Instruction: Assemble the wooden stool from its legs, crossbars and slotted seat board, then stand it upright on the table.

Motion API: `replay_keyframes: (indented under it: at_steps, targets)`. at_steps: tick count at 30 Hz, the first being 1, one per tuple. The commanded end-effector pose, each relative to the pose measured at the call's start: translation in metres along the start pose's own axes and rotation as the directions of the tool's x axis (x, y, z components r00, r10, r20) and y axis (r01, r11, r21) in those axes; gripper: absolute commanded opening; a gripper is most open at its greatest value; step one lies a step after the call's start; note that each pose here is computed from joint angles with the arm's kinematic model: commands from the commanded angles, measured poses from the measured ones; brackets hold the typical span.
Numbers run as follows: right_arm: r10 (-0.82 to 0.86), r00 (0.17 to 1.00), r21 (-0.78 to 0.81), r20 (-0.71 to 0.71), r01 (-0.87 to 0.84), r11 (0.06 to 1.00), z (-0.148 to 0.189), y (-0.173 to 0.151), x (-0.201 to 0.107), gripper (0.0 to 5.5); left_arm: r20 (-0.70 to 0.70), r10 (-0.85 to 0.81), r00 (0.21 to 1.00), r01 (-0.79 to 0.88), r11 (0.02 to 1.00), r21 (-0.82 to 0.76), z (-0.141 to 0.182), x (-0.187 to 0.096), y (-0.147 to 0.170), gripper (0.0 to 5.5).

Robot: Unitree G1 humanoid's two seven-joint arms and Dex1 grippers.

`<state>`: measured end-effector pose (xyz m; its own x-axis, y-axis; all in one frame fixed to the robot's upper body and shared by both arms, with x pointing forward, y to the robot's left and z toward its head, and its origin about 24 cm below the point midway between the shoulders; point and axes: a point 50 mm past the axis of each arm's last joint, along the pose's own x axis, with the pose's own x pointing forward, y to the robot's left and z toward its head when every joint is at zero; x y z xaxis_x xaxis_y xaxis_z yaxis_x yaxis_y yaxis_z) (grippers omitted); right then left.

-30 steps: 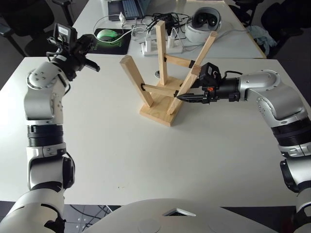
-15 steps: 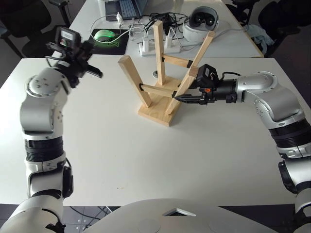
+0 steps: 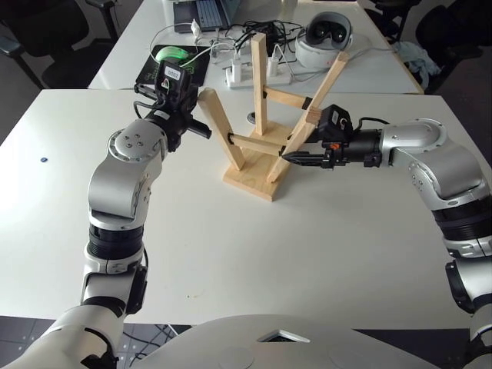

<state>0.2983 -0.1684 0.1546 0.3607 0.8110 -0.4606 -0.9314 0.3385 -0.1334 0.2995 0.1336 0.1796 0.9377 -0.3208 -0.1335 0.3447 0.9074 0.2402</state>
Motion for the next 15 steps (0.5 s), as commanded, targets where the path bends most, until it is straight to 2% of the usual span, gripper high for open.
replay_keyframes:
  at_steps: [1,5,8,12,15]
  targets:
    - [0.115,0.939,0.203,-0.325,-0.05,0.978,-0.077,0.032,0.027,2.06,-0.041,-0.517,0.855,0.513,0.855,-0.075,-0.008,-0.005,-0.088,0.0]
    - [0.134,0.94,0.205,-0.314,-0.071,0.976,-0.075,0.037,0.034,2.06,-0.023,-0.54,0.841,0.537,0.84,-0.071,-0.002,-0.004,-0.099,0.0]
    - [0.13,0.931,0.183,-0.34,-0.07,0.981,-0.08,0.033,0.031,2.06,-0.017,-0.523,0.852,0.521,0.851,-0.069,-0.001,-0.007,-0.088,0.0]
    - [0.118,0.923,0.161,-0.366,-0.062,0.985,-0.086,0.025,0.023,2.06,0.026,-0.499,0.866,0.499,0.866,-0.039,0.011,-0.02,-0.033,0.0]
    - [0.117,0.925,0.153,-0.361,-0.065,0.986,-0.088,0.021,0.017,2.06,0.017,-0.46,0.888,0.457,0.885,0.091,0.03,-0.039,0.033,0.0]
